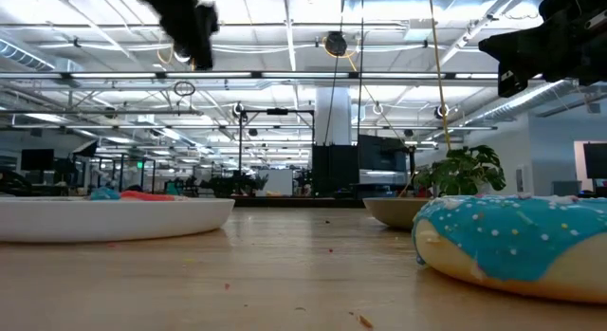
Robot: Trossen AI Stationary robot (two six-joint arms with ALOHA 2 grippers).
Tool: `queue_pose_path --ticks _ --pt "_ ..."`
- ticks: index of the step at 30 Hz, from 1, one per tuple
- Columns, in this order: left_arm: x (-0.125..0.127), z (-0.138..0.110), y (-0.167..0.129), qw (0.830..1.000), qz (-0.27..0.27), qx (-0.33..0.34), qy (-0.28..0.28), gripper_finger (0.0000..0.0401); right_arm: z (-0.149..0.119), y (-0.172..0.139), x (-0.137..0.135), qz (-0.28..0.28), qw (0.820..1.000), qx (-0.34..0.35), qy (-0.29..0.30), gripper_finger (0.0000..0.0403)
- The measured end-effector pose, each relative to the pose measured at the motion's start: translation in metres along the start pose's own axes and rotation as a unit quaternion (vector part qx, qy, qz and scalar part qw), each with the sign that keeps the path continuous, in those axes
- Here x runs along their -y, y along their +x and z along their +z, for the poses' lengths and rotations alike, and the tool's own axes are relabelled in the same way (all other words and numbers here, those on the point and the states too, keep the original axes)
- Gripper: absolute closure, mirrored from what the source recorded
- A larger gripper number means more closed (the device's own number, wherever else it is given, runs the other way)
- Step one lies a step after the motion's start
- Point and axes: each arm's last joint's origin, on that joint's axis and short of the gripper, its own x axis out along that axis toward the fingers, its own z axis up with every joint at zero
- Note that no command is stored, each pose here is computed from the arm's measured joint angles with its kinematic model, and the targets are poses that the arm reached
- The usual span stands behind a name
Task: Pick & Place donuts
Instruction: Put the large pink donut on the gray plate
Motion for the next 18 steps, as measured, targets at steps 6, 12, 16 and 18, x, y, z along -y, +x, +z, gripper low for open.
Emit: queue_pose_path --ticks 6,12,16,18 --pt "-0.008 0.029 -0.055 0.996 0.001 0.085 0.011 0.0382 0.0 0.0 0.0 0.0 1.0 0.0 -0.001 0.0403" --pt "-0.02 0.022 -0.107 0.985 0.063 0.158 0.027 0.0391 0.0 0.0 0.0 0.0 1.0 0.0 -0.003 0.0403" --pt "-0.023 0.0 -0.142 0.97 0.088 0.22 0.05 0.0395 0.0 0.0 0.0 0.0 1.0 0.0 -0.003 0.0403" --pt "-0.025 -0.013 -0.151 0.959 0.082 0.263 0.061 0.0393 0.0 0.0 0.0 0.0 1.0 0.002 -0.003 0.0403"
